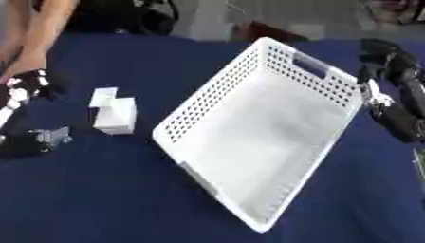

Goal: Pick up objects on the table and place them in the box.

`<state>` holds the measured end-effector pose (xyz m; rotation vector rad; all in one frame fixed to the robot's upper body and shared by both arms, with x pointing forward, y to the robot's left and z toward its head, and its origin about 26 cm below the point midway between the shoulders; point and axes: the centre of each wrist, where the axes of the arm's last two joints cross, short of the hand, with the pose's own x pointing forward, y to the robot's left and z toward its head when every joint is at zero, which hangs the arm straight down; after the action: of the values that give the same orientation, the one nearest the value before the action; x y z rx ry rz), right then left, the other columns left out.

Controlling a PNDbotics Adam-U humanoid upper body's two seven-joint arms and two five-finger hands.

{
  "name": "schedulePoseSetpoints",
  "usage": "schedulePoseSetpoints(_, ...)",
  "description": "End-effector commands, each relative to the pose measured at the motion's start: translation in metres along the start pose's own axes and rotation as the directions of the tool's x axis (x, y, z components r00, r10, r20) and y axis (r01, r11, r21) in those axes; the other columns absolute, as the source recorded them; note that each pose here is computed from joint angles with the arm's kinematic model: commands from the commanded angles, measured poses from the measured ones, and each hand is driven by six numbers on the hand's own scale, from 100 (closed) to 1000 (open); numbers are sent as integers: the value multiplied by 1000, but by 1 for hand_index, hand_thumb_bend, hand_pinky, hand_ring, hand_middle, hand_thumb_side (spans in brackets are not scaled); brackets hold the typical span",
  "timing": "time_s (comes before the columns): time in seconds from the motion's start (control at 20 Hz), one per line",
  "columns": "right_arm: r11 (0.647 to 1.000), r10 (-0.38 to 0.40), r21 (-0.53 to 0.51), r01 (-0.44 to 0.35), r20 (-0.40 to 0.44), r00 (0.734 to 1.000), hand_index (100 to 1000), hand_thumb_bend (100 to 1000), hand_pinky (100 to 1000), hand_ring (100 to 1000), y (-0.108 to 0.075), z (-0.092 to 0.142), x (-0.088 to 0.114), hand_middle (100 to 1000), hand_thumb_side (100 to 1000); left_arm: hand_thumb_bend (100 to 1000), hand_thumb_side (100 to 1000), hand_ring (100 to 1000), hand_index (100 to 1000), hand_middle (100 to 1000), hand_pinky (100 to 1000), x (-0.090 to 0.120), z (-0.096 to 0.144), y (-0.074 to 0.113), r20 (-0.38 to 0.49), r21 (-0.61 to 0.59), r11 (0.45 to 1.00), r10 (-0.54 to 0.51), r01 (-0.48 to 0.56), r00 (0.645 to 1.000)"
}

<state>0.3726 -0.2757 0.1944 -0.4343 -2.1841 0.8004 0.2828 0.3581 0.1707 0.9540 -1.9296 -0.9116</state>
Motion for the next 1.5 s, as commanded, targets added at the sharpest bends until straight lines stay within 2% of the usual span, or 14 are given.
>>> schedulePoseSetpoints(0.05,999,30,-12,-30,20,999,889,100,700,837,-12,-1,5,894,686,652,725,650,816,737,615,3,-1,8,17,14,1000,-25,24,1000)
schedulePoseSetpoints(0.65,1000,29,-12,-29,18,999,889,100,700,837,-12,-1,5,894,686,656,722,661,822,743,629,3,-1,10,15,13,999,-41,40,999)
schedulePoseSetpoints(0.85,1000,29,-7,-29,13,999,889,100,700,837,-11,0,3,894,685,682,720,686,847,764,652,4,-9,28,42,-31,988,-150,151,988)
schedulePoseSetpoints(1.05,1000,31,3,-31,3,1000,889,100,700,837,-10,3,1,894,686,730,701,728,871,813,670,2,-27,60,96,-133,931,-328,339,940)
schedulePoseSetpoints(1.15,999,31,7,-31,0,1000,889,100,700,837,-9,4,0,894,687,741,699,746,880,830,680,-6,-37,73,94,-179,899,-388,399,917)
schedulePoseSetpoints(1.3,1000,29,13,-29,-2,1000,890,100,700,837,-8,4,-1,895,687,748,701,762,887,847,692,-21,-48,84,79,-249,863,-434,439,898)
schedulePoseSetpoints(1.5,1000,25,17,-25,1,1000,890,100,700,837,-7,3,0,895,687,746,705,773,892,861,703,-40,-59,84,50,-293,856,-432,426,901)
